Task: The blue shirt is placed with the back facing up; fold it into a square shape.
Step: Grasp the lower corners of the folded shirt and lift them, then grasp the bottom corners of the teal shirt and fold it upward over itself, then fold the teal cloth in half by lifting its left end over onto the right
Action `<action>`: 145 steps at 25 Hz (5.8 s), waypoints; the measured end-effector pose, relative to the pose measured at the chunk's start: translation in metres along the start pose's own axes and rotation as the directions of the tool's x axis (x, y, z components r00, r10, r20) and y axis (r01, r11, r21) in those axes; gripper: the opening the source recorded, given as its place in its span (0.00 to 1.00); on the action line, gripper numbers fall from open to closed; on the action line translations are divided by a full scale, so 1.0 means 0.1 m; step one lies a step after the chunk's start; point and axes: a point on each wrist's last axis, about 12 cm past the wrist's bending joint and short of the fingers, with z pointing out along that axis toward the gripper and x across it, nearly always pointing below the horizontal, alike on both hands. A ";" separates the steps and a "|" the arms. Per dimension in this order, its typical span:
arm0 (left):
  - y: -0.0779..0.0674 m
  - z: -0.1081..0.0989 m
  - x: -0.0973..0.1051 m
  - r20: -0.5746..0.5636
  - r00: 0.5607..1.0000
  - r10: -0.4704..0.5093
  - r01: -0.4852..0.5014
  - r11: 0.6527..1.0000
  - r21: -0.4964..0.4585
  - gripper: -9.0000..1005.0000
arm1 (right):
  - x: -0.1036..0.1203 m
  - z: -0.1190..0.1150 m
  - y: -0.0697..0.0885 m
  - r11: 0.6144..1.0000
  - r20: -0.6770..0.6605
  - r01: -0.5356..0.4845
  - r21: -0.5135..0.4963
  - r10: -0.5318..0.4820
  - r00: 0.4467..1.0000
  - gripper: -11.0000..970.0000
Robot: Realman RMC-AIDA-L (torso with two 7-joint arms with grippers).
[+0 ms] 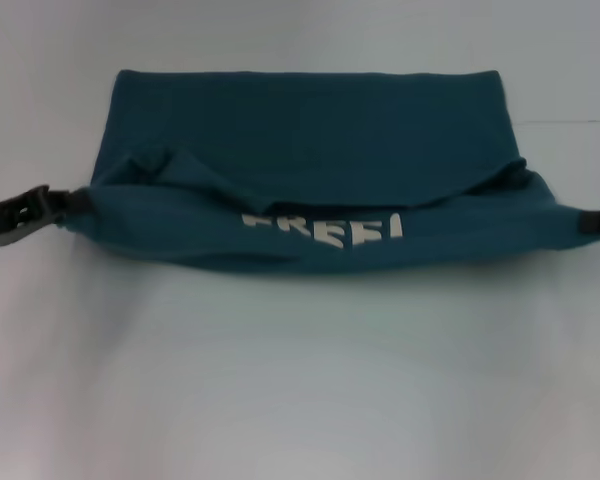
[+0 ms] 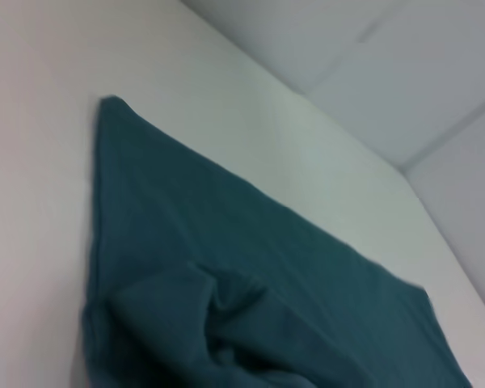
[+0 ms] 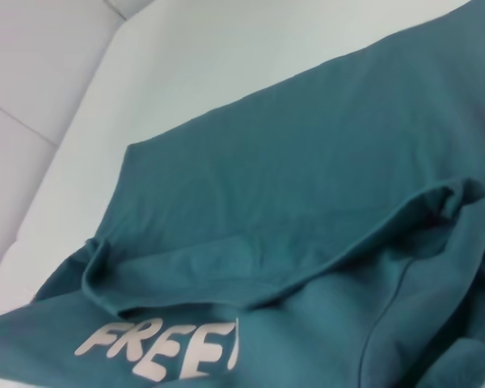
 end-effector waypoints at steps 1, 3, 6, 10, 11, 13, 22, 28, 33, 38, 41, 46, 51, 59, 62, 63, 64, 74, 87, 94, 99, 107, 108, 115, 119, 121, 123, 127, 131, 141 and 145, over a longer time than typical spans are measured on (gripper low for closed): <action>-0.01 -0.05 0.01 -0.016 1.000 0.010 -0.010 1.000 0.012 0.02 | 0.03 -0.04 -0.01 1.000 -0.015 -0.003 -0.006 0.003 1.000 0.08; -0.02 -0.22 0.04 -0.069 0.997 0.042 -0.039 0.998 0.043 0.02 | 0.10 -0.11 -0.03 1.000 -0.053 -0.012 -0.015 0.011 0.999 0.07; -0.02 -0.46 0.09 -0.146 0.988 0.053 -0.042 0.996 0.078 0.02 | 0.24 -0.19 -0.06 0.999 -0.118 -0.035 -0.026 0.032 0.993 0.07; 0.01 -0.76 0.18 -0.244 0.969 0.031 -0.006 0.994 0.106 0.02 | 0.43 -0.27 -0.10 0.998 -0.212 -0.064 -0.029 0.056 0.976 0.07; 0.02 -0.84 0.22 -0.282 0.959 0.023 0.009 0.994 0.111 0.02 | 0.49 -0.29 -0.11 0.997 -0.239 -0.069 -0.029 0.060 0.969 0.07; 0.02 -0.95 0.29 -0.347 0.938 0.016 0.025 0.993 0.114 0.02 | 0.59 -0.33 -0.11 0.996 -0.284 -0.079 -0.043 0.064 0.957 0.07; 0.02 -1.08 0.44 -0.506 0.862 0.005 0.041 0.996 0.079 0.02 | 0.81 -0.51 -0.06 0.984 -0.346 -0.094 -0.150 0.037 0.938 0.09; -0.03 -1.13 0.22 -0.452 0.892 0.023 0.027 0.994 0.104 0.02 | 0.71 -0.62 -0.04 0.977 -0.260 -0.074 -0.202 0.019 0.965 0.10; -0.11 -0.98 -0.09 -0.392 0.920 0.008 0.032 0.995 0.096 0.02 | 0.38 -0.69 -0.07 0.979 -0.046 -0.075 -0.189 0.068 0.997 0.11; -0.18 -0.72 -0.31 -0.353 0.935 -0.011 0.039 0.997 0.071 0.02 | 0.11 -0.46 -0.07 0.987 0.063 -0.104 -0.125 0.112 0.992 0.12; -0.19 -0.44 -0.42 -0.311 0.950 -0.033 0.038 0.999 0.010 0.02 | -0.01 -0.24 -0.08 0.990 0.107 -0.125 -0.062 0.131 0.986 0.13; -0.20 -0.11 -0.54 -0.227 0.973 -0.033 0.023 0.999 -0.047 0.02 | -0.15 0.09 -0.10 0.988 0.195 -0.149 0.040 0.138 0.971 0.14; -0.22 0.20 -0.63 -0.161 0.987 -0.010 -0.010 0.993 -0.120 0.02 | -0.32 0.45 0.00 0.984 0.238 -0.120 0.131 0.086 0.967 0.15; -0.32 0.56 -0.61 -0.135 0.988 0.071 -0.104 0.961 -0.255 0.02 | -0.58 0.84 0.26 0.968 0.241 0.010 0.251 -0.073 0.968 0.16; -0.32 0.61 -0.61 -0.104 0.991 0.082 -0.108 0.954 -0.280 0.02 | -0.65 0.92 0.34 0.960 0.243 0.043 0.277 -0.113 0.963 0.17; -0.31 0.61 -0.62 -0.091 0.992 0.083 -0.106 0.952 -0.288 0.02 | -0.69 0.94 0.37 0.956 0.246 0.051 0.288 -0.125 0.961 0.17; -0.30 0.61 -0.63 -0.081 0.993 0.083 -0.103 0.950 -0.295 0.02 | -0.71 0.96 0.38 0.954 0.246 0.054 0.295 -0.131 0.960 0.17; -0.28 0.65 -0.68 -0.029 0.995 0.093 -0.098 0.939 -0.330 0.02 | -0.77 1.10 0.41 0.919 0.242 0.087 0.385 -0.191 0.951 0.19; -0.27 0.69 -0.66 -0.011 0.997 0.081 -0.080 0.938 -0.338 0.02 | -0.81 1.11 0.41 0.910 0.205 0.098 0.402 -0.193 0.959 0.22; -0.27 0.72 -0.64 0.011 0.998 0.057 -0.050 0.938 -0.343 0.13 | -0.97 1.06 0.43 0.872 0.199 0.143 0.468 -0.262 0.944 0.23; -0.25 0.68 -0.61 0.025 1.000 0.016 -0.007 0.943 -0.334 0.32 | -1.04 0.89 0.40 0.890 0.212 0.117 0.440 -0.229 0.950 0.35; -0.14 0.23 -0.37 0.067 0.983 -0.171 0.177 0.981 -0.082 0.61 | -0.47 0.36 0.18 0.996 0.244 -0.037 0.075 0.017 0.970 0.59; -0.13 0.13 -0.30 0.065 0.975 -0.214 0.215 0.977 -0.014 0.63 | -0.35 0.29 0.15 0.998 0.253 -0.058 0.010 0.053 0.966 0.61; 0.07 -0.36 0.22 0.010 0.904 -0.427 0.420 0.894 0.156 0.69 | 0.51 -0.06 -0.12 0.946 0.289 -0.163 -0.280 0.245 0.925 0.81; 0.20 -0.57 0.51 0.021 0.839 -0.543 0.527 0.823 0.212 0.69 | 0.71 -0.17 -0.12 0.923 0.276 -0.168 -0.345 0.271 0.922 0.93; 0.24 -0.63 0.63 0.025 0.809 -0.587 0.567 0.792 0.225 0.69 | 0.74 -0.18 -0.10 0.917 0.258 -0.161 -0.364 0.265 0.929 0.93; 0.27 -0.66 0.74 0.025 0.784 -0.620 0.601 0.769 0.217 0.69 | 0.75 -0.17 -0.08 0.917 0.237 -0.152 -0.368 0.251 0.938 0.93; 0.31 -0.67 0.84 0.029 0.747 -0.664 0.648 0.738 0.191 0.68 | 0.74 -0.12 -0.05 0.923 0.203 -0.139 -0.359 0.223 0.953 0.93; 0.36 -0.64 0.91 0.047 0.716 -0.697 0.685 0.713 0.147 0.68 | 0.74 -0.07 -0.04 0.926 0.179 -0.135 -0.353 0.209 0.961 0.93; 0.39 -0.46 0.98 0.099 0.676 -0.730 0.725 0.683 0.092 0.68 | 0.75 -0.08 -0.06 0.931 0.174 -0.139 -0.336 0.207 0.963 0.93; 0.41 -0.44 1.02 0.109 0.663 -0.741 0.737 0.671 0.081 0.68 | 0.72 -0.07 -0.05 0.931 0.174 -0.133 -0.339 0.201 0.964 0.93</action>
